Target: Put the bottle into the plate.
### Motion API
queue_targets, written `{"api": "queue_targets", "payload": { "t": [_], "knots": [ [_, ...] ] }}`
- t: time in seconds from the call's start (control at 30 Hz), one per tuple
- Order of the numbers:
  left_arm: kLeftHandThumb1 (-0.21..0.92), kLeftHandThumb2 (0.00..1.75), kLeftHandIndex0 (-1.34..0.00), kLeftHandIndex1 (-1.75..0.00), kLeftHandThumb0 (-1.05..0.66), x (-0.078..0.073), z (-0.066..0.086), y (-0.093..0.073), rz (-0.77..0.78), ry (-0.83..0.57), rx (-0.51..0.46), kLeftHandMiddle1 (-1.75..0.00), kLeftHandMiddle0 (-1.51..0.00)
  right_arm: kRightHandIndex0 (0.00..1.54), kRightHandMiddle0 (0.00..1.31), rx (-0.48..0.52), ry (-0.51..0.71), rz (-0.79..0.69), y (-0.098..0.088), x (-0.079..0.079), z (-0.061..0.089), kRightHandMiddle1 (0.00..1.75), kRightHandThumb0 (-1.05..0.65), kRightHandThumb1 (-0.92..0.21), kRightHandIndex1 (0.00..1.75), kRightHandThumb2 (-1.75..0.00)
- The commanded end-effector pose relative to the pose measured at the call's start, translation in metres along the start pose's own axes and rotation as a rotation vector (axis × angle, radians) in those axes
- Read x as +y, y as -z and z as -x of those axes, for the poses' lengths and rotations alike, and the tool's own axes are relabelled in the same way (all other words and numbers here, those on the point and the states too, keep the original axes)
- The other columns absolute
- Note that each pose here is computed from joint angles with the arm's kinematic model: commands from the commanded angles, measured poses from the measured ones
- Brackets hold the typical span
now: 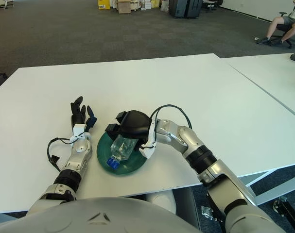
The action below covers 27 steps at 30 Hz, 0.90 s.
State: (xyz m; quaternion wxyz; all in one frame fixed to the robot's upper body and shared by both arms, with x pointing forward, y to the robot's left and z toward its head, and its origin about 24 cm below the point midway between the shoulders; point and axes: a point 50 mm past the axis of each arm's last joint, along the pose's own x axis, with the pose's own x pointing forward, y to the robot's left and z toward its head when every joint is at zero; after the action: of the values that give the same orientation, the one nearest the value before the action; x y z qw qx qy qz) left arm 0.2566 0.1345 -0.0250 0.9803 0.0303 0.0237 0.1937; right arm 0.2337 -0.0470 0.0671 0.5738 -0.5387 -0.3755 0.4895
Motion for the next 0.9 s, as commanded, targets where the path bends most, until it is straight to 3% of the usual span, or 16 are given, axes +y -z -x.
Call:
{"api": "queue_targets", "payload": {
  "t": [0.0, 0.87],
  "knots": [
    [0.92, 0.89, 0.0, -0.75, -0.82, 0.0001, -0.0052, -0.0055, 0.012, 0.002, -0.017, 0.0, -0.39, 0.72, 0.5, -0.007, 0.044, 0.043, 0.0041, -0.0111, -0.0043, 1.75, 0.0, -0.16, 1.72, -1.49],
    [0.92, 0.87, 0.0, -0.74, -0.79, 0.0034, -0.0076, -0.003, 0.009, 0.015, 0.001, 0.0, -0.38, 0.74, 0.53, -0.006, 0.131, 0.063, 0.0049, -0.0107, -0.0098, 1.75, 0.0, -0.13, 1.75, -1.54]
  ]
}}
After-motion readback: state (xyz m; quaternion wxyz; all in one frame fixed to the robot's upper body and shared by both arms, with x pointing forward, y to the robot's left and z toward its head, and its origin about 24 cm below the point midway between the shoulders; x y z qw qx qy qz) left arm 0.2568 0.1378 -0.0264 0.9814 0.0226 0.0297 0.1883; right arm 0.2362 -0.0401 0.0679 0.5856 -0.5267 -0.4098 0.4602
